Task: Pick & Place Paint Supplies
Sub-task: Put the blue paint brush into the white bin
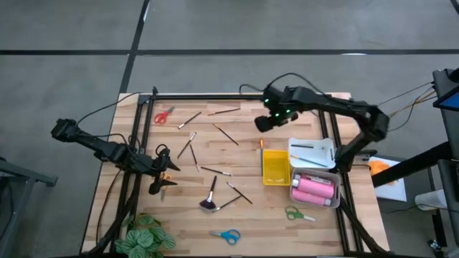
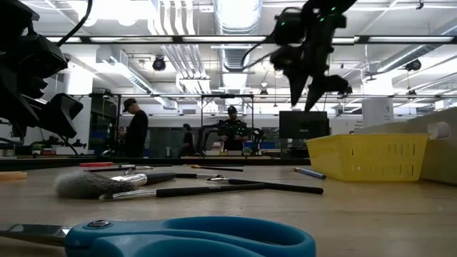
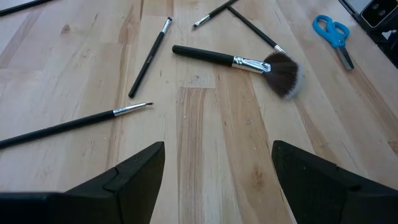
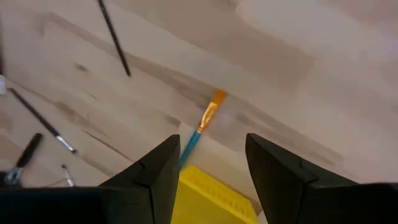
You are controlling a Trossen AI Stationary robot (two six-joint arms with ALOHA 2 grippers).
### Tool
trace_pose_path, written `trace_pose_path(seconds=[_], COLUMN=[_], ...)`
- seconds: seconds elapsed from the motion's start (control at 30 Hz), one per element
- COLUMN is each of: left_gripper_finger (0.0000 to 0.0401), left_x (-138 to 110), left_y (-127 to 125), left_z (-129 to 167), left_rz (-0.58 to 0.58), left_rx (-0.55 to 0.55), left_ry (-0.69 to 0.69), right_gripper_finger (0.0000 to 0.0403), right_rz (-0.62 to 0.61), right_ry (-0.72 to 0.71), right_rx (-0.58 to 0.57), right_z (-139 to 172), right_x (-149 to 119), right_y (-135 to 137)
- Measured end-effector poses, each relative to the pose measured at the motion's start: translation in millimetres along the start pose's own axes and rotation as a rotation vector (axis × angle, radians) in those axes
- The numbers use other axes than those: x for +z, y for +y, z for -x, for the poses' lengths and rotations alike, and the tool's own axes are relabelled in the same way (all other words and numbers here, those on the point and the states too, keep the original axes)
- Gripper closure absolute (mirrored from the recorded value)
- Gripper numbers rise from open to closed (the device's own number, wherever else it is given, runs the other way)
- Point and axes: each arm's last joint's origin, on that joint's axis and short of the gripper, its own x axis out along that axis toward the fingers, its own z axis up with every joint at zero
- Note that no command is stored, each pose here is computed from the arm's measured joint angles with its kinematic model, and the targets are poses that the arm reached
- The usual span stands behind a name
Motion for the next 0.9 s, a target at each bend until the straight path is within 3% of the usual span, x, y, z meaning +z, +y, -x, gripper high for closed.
trace_pose_path(seconds=[0.47,0.9], left_gripper_finger=[0.0101,0.0101], left_x=[0.0,0.0], left_y=[0.0,0.0], left_z=[0.0,0.0], left_rz=[0.000,0.000], left_rx=[0.001,0.000], left_ry=[0.000,0.000], right_gripper_finger=[0.0223,0.0223], right_rz=[-0.097,-0.120], right_ry=[0.099,0.144], right_rx=[-0.158,-0.215], right_z=[-65.6,-110.4], right_x=[-10.3,-10.8], right_y=[25.5,29.9])
